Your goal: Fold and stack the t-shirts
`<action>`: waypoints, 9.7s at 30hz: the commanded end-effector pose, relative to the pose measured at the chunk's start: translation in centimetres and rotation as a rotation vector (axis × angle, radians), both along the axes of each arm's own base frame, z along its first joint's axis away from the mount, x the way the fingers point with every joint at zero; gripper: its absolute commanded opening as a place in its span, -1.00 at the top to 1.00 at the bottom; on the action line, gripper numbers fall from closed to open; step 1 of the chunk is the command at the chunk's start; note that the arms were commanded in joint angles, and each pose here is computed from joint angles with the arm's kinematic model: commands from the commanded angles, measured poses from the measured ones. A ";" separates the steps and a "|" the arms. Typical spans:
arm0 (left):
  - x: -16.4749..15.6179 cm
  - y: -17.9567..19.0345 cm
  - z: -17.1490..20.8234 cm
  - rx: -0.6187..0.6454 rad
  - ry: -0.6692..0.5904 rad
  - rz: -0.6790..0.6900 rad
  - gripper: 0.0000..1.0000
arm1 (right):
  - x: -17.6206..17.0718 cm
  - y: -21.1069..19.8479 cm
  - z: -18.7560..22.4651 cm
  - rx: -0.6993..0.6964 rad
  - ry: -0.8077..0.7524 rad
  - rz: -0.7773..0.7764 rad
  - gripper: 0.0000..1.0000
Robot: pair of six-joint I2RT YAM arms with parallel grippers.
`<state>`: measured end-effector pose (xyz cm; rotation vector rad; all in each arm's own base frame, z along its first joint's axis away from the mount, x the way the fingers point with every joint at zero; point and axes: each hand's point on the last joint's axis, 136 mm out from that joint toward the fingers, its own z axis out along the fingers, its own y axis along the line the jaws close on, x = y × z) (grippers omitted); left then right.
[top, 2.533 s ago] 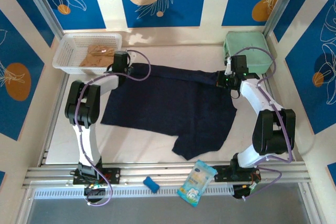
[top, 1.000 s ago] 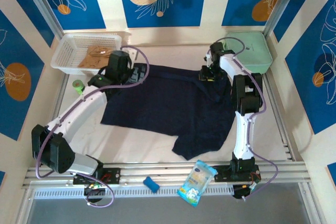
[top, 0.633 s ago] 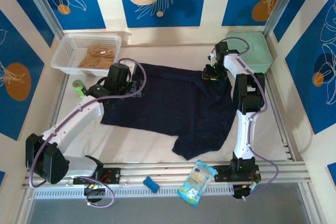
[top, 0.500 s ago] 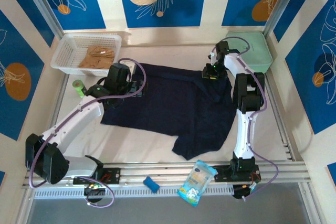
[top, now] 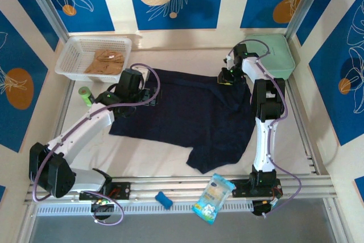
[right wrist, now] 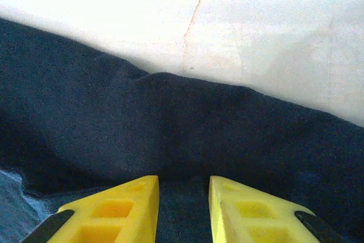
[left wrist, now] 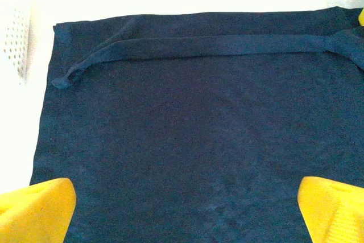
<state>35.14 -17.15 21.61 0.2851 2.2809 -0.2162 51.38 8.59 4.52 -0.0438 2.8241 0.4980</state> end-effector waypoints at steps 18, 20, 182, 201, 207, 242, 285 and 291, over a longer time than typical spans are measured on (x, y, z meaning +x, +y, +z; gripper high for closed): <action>-0.1 -1.1 1.2 -0.020 -0.012 -0.030 -0.99 | -0.2 0.2 -1.2 0.014 0.041 0.009 0.27; -0.1 -1.1 1.2 -0.020 -0.012 -0.031 -0.99 | -0.2 0.4 -1.2 0.021 0.044 0.012 0.31; 25.8 -3.4 -14.9 0.308 0.140 0.056 -0.86 | -4.2 -15.4 6.3 -0.263 -0.264 -1.193 0.32; 15.9 -1.4 2.2 0.256 -0.066 0.106 -0.89 | -10.6 -7.4 4.6 -0.102 0.063 -0.613 1.00; 11.4 3.0 0.1 0.326 -0.023 0.204 -0.72 | -13.3 -6.4 1.3 -0.100 0.178 -0.541 1.00; -6.6 11.9 -11.1 0.252 0.437 0.529 -0.27 | -5.2 -12.1 -2.1 -0.533 0.173 -0.343 1.00; -9.5 12.8 -22.0 -0.149 0.669 0.799 0.17 | -12.5 -2.5 9.4 -0.278 -0.048 -0.176 0.50; -6.9 12.0 -22.1 -0.135 0.664 0.742 0.44 | -12.8 -1.4 13.6 -0.237 -0.175 -0.125 0.55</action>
